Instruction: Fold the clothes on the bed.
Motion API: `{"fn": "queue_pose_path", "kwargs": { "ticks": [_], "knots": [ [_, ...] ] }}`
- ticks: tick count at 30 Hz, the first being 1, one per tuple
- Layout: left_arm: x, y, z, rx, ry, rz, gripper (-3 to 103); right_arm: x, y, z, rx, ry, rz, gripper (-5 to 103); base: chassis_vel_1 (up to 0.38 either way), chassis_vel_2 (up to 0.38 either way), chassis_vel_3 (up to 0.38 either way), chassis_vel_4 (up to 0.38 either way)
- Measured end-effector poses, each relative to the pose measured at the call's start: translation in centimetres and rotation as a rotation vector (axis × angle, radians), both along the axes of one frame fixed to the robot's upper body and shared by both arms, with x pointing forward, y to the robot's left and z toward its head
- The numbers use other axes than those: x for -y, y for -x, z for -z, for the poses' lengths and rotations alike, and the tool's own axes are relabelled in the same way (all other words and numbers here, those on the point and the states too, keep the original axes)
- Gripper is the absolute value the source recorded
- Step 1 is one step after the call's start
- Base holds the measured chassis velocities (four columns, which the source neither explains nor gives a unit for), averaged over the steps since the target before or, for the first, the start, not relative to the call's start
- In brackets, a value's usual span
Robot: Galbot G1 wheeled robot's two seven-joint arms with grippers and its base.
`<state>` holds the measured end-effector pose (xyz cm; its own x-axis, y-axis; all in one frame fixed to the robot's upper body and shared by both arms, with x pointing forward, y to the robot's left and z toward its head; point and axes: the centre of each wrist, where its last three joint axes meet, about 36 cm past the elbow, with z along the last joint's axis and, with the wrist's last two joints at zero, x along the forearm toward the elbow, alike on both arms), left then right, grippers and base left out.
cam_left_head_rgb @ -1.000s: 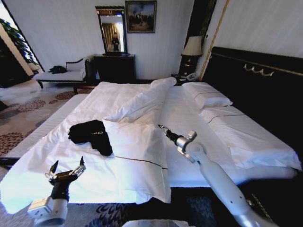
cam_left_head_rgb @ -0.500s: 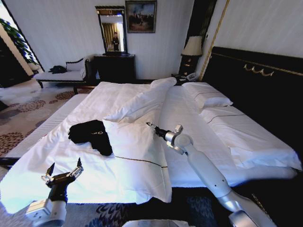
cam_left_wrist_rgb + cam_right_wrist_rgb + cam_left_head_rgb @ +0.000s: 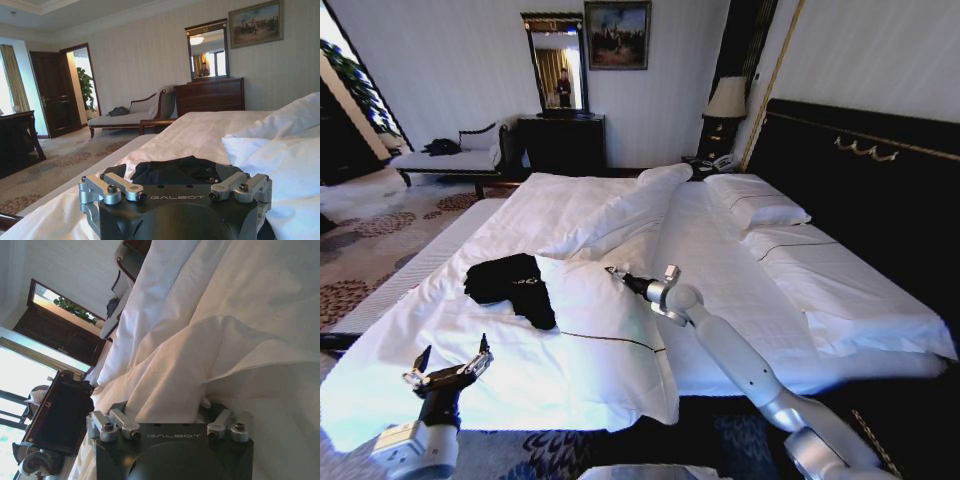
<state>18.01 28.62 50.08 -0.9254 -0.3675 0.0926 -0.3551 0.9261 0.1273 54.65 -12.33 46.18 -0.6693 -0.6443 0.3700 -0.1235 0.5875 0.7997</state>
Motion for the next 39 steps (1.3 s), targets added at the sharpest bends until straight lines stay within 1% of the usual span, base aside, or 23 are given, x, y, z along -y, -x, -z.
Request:
{"fn": "queue_pose_path", "kwargs": {
  "ticks": [1,2,3,4,5,7,9,10,12,15,16,17,19,21,23,26,27,31,32,35,37,38,39],
  "knots": [
    [0.0,-0.1,0.0,0.003,0.000,0.001,100,-0.1,0.0,0.1,0.003,0.001,0.001,79,0.000,0.000,0.000,0.000],
    [0.0,-0.1,0.0,0.003,0.000,0.001,100,-0.1,0.0,0.1,0.003,0.001,0.001,79,0.000,0.000,0.000,0.000],
    [0.0,-0.1,0.0,0.006,-0.001,0.003,100,-0.1,0.0,0.1,0.007,-0.002,0.003,73,0.000,0.000,0.000,0.000],
    [0.0,-0.2,-0.1,0.007,-0.001,0.005,100,-0.1,-0.1,0.1,0.008,-0.005,0.007,73,0.000,0.000,0.000,0.000],
    [-0.1,-0.2,-0.1,0.010,-0.002,0.008,100,0.0,-0.1,0.1,0.013,-0.009,0.014,62,0.000,0.000,0.000,0.000],
    [-0.1,-0.3,-0.1,0.011,-0.002,0.010,100,0.1,-0.1,0.1,0.018,-0.011,0.020,62,0.000,0.000,0.000,0.000],
    [-0.1,-0.4,-0.2,0.014,-0.002,0.013,100,0.2,0.0,0.2,0.038,-0.021,0.045,51,0.000,0.000,0.000,0.000],
    [-0.1,-0.4,-0.2,0.014,-0.002,0.013,100,0.2,0.0,0.2,0.038,-0.021,0.045,51,0.000,0.000,0.000,0.000],
    [-0.1,-0.4,-0.2,0.015,-0.002,0.017,100,0.4,0.0,-0.1,0.054,-0.053,0.078,41,0.000,0.000,0.000,0.000],
    [-0.2,-0.4,-0.2,0.015,-0.002,0.021,100,0.7,0.2,-0.5,0.066,-0.077,0.101,35,0.000,0.000,0.000,0.000],
    [-0.2,-0.5,-0.2,0.017,-0.001,0.024,100,1.1,0.4,-0.9,0.078,-0.099,0.120,25,0.000,0.000,0.000,0.000],
    [-0.3,-0.5,-0.3,0.017,0.000,0.026,100,1.3,0.6,-1.2,0.086,-0.110,0.131,25,0.000,0.000,0.000,0.000],
    [-0.4,-0.6,-0.3,0.021,0.001,0.032,100,2.6,1.3,-2.0,0.110,-0.135,0.165,14,0.000,0.000,0.000,0.000],
    [-0.4,-0.6,-0.4,0.024,0.003,0.035,100,3.4,1.8,-2.4,0.119,-0.143,0.183,14,0.000,0.000,0.000,0.000],
    [-0.5,-0.9,-0.5,0.033,0.010,0.044,100,5.9,3.5,-2.9,0.131,-0.156,0.227,3,0.000,0.000,0.000,0.000],
    [-0.5,-1.3,-0.7,0.049,0.021,0.058,100,9.5,6.7,-2.7,0.128,-0.153,0.291,2,0.000,0.000,0.000,0.000],
    [-0.5,-1.3,-0.7,0.049,0.021,0.058,100,9.5,6.7,-2.7,0.128,-0.153,0.291,2,0.000,0.000,0.000,0.000],
    [-0.7,-2.0,-0.6,0.059,0.051,0.082,100,13.7,10.5,-4.3,0.173,-0.170,0.396,2,0.000,0.000,0.000,0.000],
    [-0.7,-2.0,-0.6,0.059,0.051,0.082,100,13.7,10.5,-4.3,0.173,-0.170,0.396,2,0.000,0.000,0.000,0.000],
    [-1.3,-2.9,-0.3,0.068,0.065,0.097,100,16.0,12.8,-5.8,0.216,-0.180,0.472,2,0.000,0.000,0.000,0.000],
    [-1.3,-3.0,-0.3,0.069,0.066,0.098,100,16.2,13.1,-5.8,0.221,-0.178,0.484,2,0.000,0.000,0.000,0.000],
    [-1.4,-3.2,-0.2,0.072,0.068,0.100,100,16.8,13.6,-5.9,0.232,-0.171,0.508,2,0.000,0.000,0.000,0.000],
    [-1.2,-3.7,0.0,0.081,0.079,0.107,100,17.9,15.0,-6.1,0.251,-0.155,0.570,2,0.000,0.000,0.000,0.000]
  ]
}}
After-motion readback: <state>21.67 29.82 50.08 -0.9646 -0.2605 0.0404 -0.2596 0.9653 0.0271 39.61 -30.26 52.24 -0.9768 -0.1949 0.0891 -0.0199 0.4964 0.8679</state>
